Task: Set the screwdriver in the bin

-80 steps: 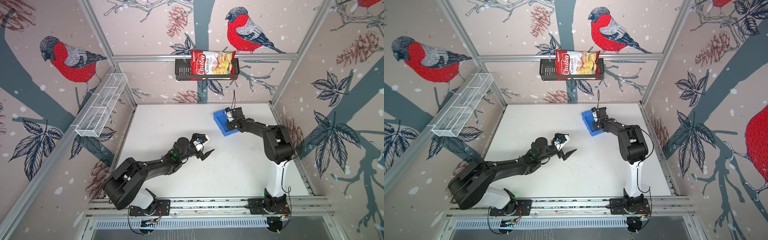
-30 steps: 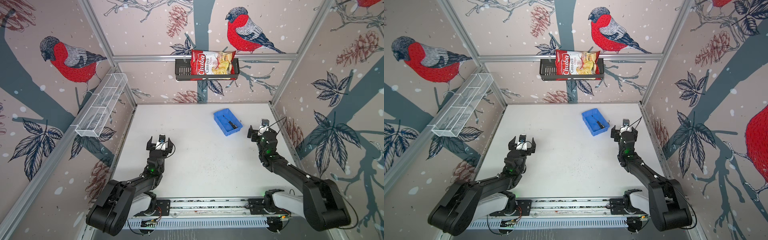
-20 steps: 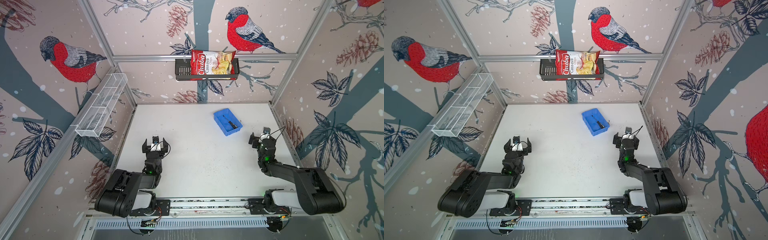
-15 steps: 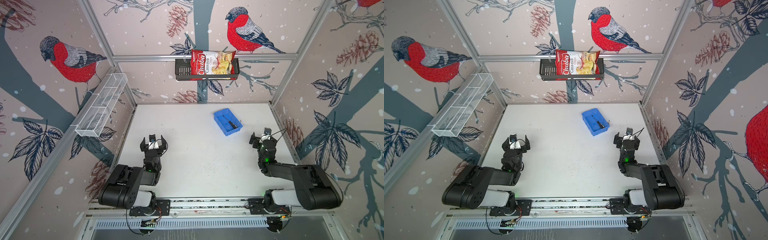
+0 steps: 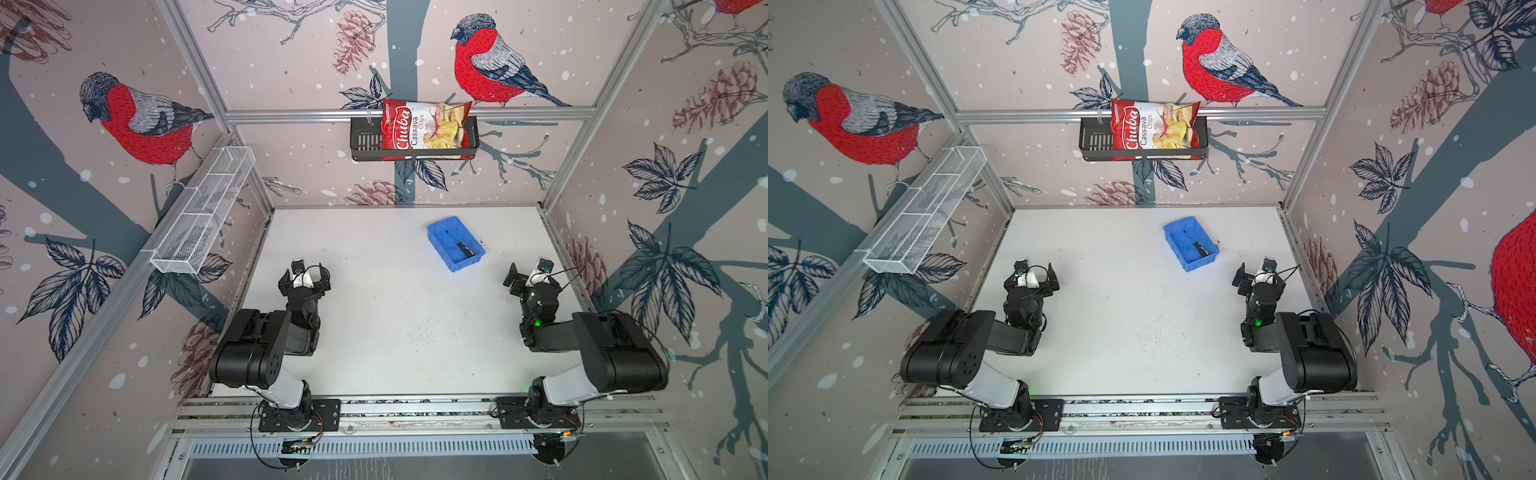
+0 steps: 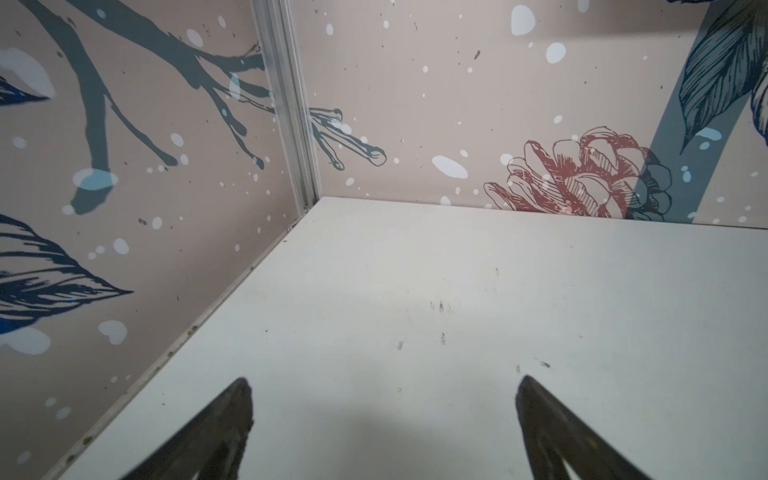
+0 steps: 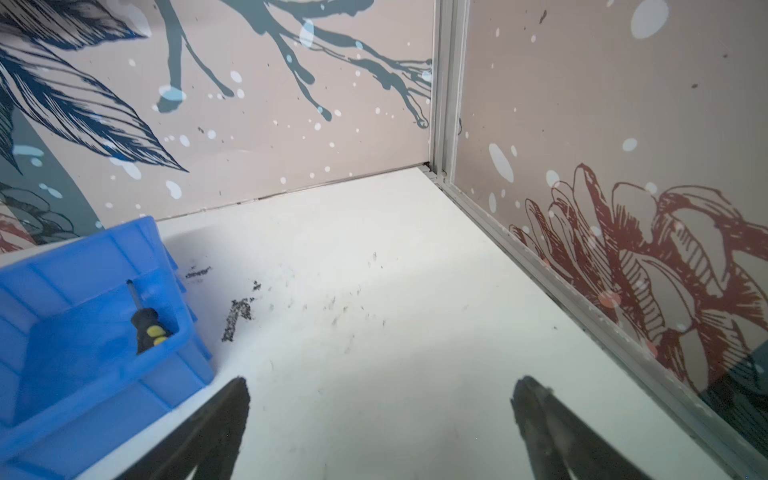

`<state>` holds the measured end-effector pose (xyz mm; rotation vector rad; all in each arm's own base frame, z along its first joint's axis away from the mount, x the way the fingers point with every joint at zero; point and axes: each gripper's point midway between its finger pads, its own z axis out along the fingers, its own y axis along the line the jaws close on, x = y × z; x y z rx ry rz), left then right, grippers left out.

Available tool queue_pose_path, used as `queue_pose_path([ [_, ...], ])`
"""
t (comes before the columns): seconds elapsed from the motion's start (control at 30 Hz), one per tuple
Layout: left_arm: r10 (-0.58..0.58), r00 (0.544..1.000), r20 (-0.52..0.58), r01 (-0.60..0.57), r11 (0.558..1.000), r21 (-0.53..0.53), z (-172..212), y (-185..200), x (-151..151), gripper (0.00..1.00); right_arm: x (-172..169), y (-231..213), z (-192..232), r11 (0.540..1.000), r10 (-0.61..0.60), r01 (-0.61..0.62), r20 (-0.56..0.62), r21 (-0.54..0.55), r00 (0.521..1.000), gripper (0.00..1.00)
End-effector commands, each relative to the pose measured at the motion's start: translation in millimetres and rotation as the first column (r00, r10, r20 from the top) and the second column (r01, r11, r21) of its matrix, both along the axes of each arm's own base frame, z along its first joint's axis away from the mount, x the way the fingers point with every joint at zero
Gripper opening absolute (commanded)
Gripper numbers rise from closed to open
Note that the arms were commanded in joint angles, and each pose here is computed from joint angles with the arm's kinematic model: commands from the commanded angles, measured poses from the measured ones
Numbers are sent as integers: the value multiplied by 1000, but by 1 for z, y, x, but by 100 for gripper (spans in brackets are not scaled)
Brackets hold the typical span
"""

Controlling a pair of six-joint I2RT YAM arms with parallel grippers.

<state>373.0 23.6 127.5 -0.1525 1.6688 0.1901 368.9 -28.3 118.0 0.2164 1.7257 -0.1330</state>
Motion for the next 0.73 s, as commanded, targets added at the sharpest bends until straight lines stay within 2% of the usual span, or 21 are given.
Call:
queue_pose_path([
  [0.0, -18, 1000, 12, 18, 1000, -17, 3, -2, 2, 98, 3, 2, 8, 1000, 11, -12, 32, 15, 999, 100],
  [0.7, -25, 1000, 12, 25, 1000, -10, 3, -4, 2, 98, 3, 2, 7, 1000, 12, -12, 27, 15, 1000, 100],
])
